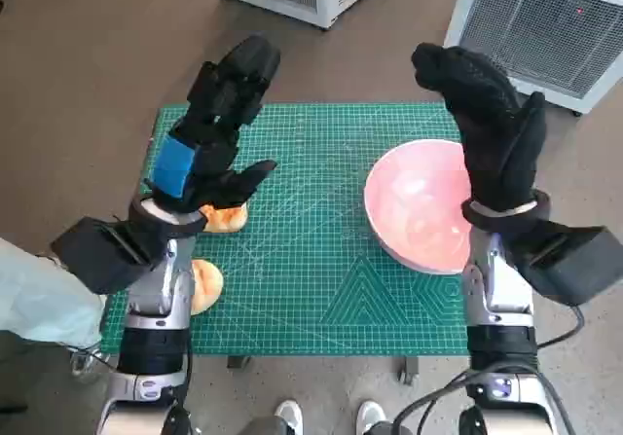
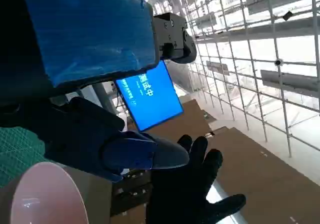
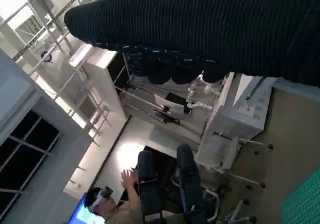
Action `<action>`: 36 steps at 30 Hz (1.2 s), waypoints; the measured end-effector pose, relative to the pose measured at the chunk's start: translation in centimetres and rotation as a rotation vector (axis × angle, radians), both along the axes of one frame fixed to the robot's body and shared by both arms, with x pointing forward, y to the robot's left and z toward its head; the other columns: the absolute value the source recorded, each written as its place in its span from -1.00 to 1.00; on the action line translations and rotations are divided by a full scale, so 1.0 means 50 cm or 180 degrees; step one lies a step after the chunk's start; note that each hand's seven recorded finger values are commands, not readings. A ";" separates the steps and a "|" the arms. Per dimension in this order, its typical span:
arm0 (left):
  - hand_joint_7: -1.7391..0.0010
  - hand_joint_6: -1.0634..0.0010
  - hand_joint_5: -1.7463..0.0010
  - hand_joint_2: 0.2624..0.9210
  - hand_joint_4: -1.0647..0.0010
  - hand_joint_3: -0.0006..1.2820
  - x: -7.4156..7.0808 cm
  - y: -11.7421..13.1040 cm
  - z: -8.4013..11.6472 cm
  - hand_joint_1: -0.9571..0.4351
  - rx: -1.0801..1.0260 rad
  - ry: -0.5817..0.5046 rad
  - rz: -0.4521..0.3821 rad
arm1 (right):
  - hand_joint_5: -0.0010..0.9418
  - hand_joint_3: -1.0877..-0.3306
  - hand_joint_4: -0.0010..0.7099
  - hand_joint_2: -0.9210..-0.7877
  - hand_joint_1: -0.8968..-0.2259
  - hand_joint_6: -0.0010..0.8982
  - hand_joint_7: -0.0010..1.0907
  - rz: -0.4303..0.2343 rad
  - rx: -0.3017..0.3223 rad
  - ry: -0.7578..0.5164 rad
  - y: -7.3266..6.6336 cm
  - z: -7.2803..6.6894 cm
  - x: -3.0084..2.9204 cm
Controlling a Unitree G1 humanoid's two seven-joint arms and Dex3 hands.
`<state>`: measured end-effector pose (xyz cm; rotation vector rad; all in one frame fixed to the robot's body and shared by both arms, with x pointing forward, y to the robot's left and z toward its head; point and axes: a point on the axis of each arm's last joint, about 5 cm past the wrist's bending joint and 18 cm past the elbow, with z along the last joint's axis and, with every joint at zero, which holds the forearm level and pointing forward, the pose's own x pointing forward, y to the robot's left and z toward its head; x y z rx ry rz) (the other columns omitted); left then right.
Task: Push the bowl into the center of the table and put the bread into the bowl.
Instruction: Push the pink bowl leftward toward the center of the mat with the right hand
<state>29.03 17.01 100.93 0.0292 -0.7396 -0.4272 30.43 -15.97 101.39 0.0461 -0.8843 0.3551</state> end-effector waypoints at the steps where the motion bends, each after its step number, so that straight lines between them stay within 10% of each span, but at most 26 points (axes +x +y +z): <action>1: 0.44 1.00 1.00 1.00 0.80 -0.51 0.000 0.000 0.000 -0.58 -0.0002 0.0001 -0.0001 | -1.00 -0.11 -0.34 -1.00 -0.29 -0.63 -0.33 0.0001 0.0000 -0.0001 0.000 0.000 0.000; 36: 0.43 1.00 1.00 1.00 0.79 -0.51 0.000 -0.005 -0.003 -0.61 -0.0047 0.0025 0.0037 | -1.00 -0.12 -0.38 -1.00 -0.29 -0.64 -0.32 0.0002 -0.0006 0.0006 -0.001 0.002 0.000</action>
